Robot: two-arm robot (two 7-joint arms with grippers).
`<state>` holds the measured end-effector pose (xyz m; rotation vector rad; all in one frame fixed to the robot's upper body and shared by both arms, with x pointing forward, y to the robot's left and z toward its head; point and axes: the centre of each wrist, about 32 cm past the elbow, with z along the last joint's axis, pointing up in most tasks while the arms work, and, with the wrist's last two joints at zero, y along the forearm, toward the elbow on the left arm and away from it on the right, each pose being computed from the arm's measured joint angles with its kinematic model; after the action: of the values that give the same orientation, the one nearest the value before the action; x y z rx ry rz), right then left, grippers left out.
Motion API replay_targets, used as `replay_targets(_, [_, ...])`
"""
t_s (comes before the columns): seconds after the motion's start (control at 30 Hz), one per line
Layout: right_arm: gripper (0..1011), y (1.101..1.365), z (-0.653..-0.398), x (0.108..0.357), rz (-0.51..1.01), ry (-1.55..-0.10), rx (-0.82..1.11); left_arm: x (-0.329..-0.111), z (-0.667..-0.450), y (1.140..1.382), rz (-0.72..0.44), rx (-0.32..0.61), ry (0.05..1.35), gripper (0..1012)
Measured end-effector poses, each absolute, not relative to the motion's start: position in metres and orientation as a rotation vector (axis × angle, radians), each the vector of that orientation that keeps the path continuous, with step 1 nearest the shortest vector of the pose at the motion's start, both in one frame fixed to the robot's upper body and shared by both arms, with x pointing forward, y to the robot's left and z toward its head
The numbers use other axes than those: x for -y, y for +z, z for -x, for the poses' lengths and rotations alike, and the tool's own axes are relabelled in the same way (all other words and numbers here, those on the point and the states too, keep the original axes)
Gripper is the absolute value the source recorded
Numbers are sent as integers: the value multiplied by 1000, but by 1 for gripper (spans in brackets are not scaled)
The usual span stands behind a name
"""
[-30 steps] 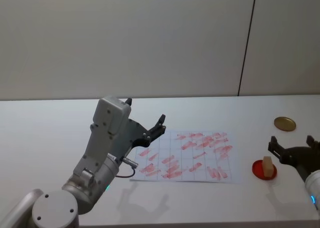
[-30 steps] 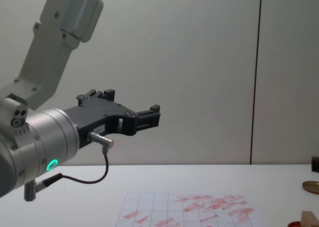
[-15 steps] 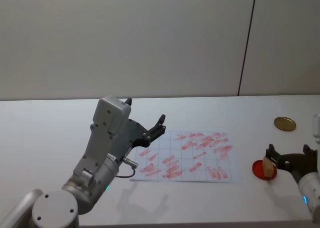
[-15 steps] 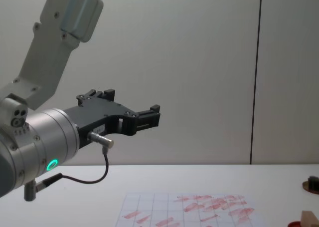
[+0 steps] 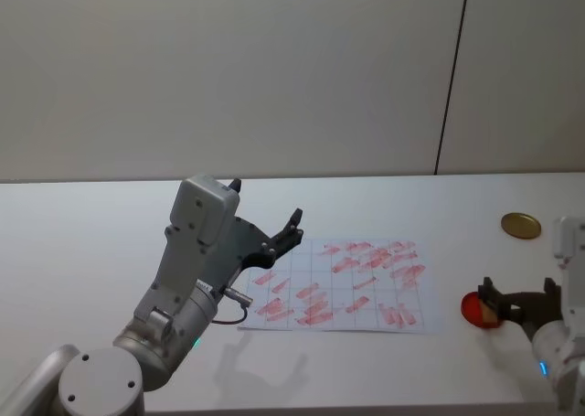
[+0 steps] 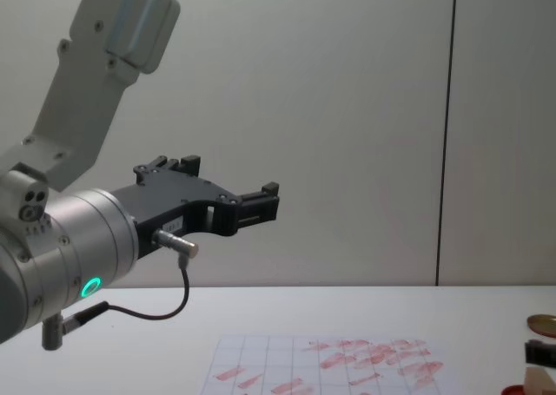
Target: Use the one hand to pick up the stamp and affix it onto the A4 paper.
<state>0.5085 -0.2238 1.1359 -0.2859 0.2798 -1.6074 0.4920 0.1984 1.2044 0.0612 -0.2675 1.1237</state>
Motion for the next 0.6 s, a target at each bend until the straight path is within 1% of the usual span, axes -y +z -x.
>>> replay_targets(0.6, [998,1119,-521,215,344,-1586,-308,-198,-492,1204,-61,268,1124,993])
